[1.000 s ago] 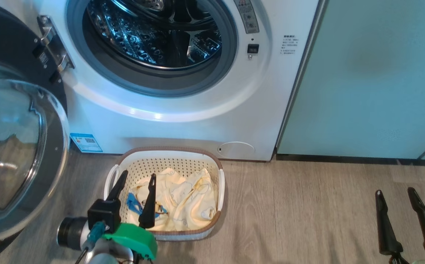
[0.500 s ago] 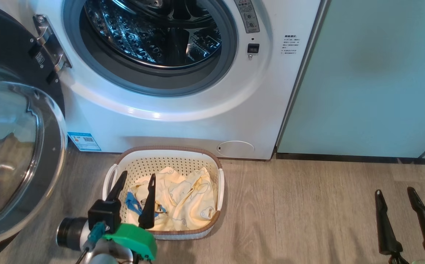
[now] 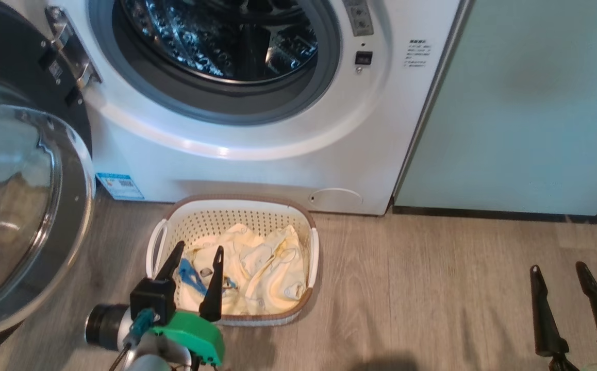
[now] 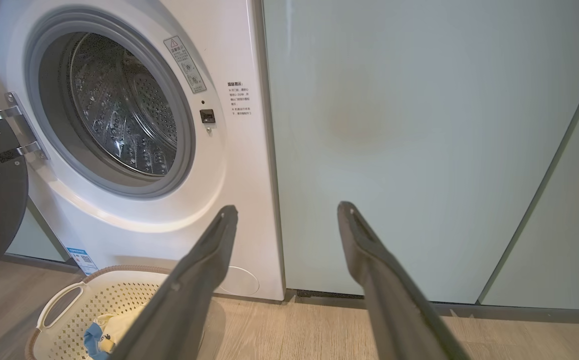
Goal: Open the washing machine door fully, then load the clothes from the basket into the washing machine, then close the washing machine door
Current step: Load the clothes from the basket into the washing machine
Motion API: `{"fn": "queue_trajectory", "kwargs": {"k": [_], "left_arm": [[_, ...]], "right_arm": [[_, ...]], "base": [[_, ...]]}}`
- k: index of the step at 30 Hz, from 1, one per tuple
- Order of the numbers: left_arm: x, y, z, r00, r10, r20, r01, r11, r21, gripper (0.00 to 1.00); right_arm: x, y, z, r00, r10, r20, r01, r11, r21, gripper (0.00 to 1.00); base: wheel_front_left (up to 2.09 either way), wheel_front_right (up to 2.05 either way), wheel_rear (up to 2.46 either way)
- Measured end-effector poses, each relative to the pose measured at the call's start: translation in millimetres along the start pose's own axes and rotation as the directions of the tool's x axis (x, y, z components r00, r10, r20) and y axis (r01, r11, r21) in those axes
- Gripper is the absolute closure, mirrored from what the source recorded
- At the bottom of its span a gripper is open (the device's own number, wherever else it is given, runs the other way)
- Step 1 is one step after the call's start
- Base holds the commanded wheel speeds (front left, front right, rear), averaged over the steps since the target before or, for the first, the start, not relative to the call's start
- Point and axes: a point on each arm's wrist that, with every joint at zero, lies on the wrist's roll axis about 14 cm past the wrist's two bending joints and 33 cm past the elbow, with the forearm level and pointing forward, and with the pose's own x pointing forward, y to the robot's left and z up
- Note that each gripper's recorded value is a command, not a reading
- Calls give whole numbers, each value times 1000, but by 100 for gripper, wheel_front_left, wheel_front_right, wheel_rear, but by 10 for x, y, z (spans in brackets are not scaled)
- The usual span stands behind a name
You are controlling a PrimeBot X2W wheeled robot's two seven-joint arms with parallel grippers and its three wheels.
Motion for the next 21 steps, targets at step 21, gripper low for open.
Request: {"fn": "queue_trajectory", "kwargs": {"k": [21], "left_arm": [[633,-385,-1259,893,-218,-393,179,975,-134,0]], "right_arm": [[702,163,-464,994,49,-96,-48,999,7,0]], "base": [[0,0,0]]}}
